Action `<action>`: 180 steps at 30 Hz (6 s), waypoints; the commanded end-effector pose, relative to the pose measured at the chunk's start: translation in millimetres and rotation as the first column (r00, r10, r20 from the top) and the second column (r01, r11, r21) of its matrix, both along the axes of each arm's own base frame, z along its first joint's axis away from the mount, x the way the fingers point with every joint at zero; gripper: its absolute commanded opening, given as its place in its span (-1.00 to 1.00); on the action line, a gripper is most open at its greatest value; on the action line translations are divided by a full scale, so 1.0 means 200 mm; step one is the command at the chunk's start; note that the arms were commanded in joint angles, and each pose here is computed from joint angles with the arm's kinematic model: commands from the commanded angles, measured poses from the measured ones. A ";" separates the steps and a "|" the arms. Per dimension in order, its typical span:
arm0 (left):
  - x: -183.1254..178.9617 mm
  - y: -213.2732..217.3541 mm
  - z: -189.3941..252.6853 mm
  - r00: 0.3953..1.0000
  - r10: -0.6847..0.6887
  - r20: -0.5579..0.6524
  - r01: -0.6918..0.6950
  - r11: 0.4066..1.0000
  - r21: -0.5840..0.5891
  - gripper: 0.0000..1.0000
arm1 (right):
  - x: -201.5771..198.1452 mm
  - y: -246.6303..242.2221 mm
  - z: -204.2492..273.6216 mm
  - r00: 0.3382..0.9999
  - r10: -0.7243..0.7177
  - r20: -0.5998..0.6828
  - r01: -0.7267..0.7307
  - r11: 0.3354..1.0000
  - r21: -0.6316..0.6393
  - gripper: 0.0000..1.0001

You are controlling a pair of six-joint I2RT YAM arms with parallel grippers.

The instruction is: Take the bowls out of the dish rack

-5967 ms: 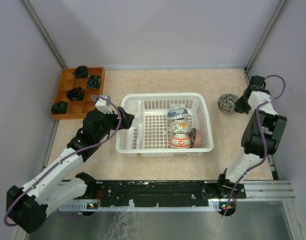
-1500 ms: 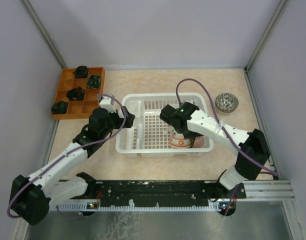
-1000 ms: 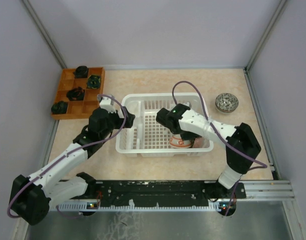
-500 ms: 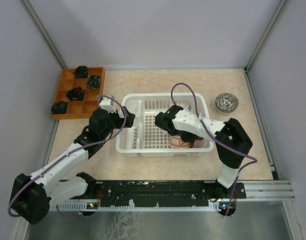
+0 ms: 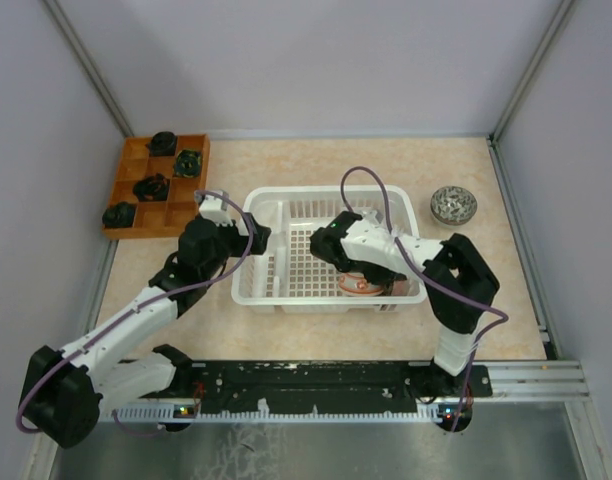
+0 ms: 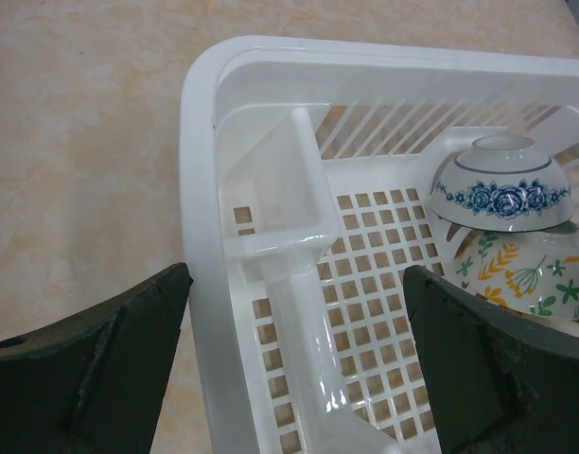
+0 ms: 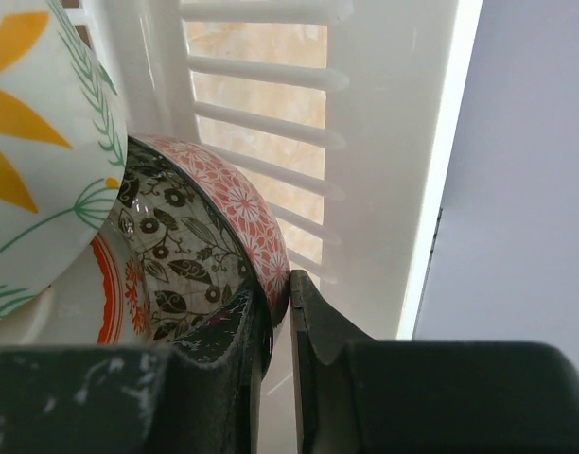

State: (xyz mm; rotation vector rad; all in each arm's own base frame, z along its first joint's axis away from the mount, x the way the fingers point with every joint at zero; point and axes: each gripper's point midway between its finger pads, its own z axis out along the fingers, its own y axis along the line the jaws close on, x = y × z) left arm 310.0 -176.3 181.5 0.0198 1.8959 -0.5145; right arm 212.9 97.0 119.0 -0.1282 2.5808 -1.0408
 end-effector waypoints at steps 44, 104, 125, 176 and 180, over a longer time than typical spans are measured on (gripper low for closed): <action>0.14 -0.09 -0.22 0.990 0.024 -0.140 -0.015 0.998 0.059 0.99 | 0.48 0.23 0.36 0.924 0.278 0.264 -0.208 0.941 -0.266 -1.00; 0.17 -0.02 -0.20 0.988 0.056 -0.144 -0.047 0.997 0.066 0.99 | 0.85 -0.13 0.84 0.832 -0.049 0.552 -0.285 0.816 0.502 -1.00; 0.12 -0.02 -0.14 0.993 0.031 -0.117 -0.028 0.999 0.027 0.99 | 1.03 -0.68 0.78 0.706 -0.468 0.531 -0.119 0.662 0.740 -1.00; 0.12 -0.05 -0.08 0.996 0.000 -0.093 -0.001 1.000 -0.007 0.99 | 0.99 -1.07 0.14 0.643 -0.649 0.405 0.164 0.634 0.756 -1.00; 0.12 -0.06 -0.08 0.996 -0.002 -0.090 0.001 1.000 -0.011 0.99 | 0.99 -1.08 0.12 0.648 -0.649 0.398 0.170 0.633 0.755 -1.00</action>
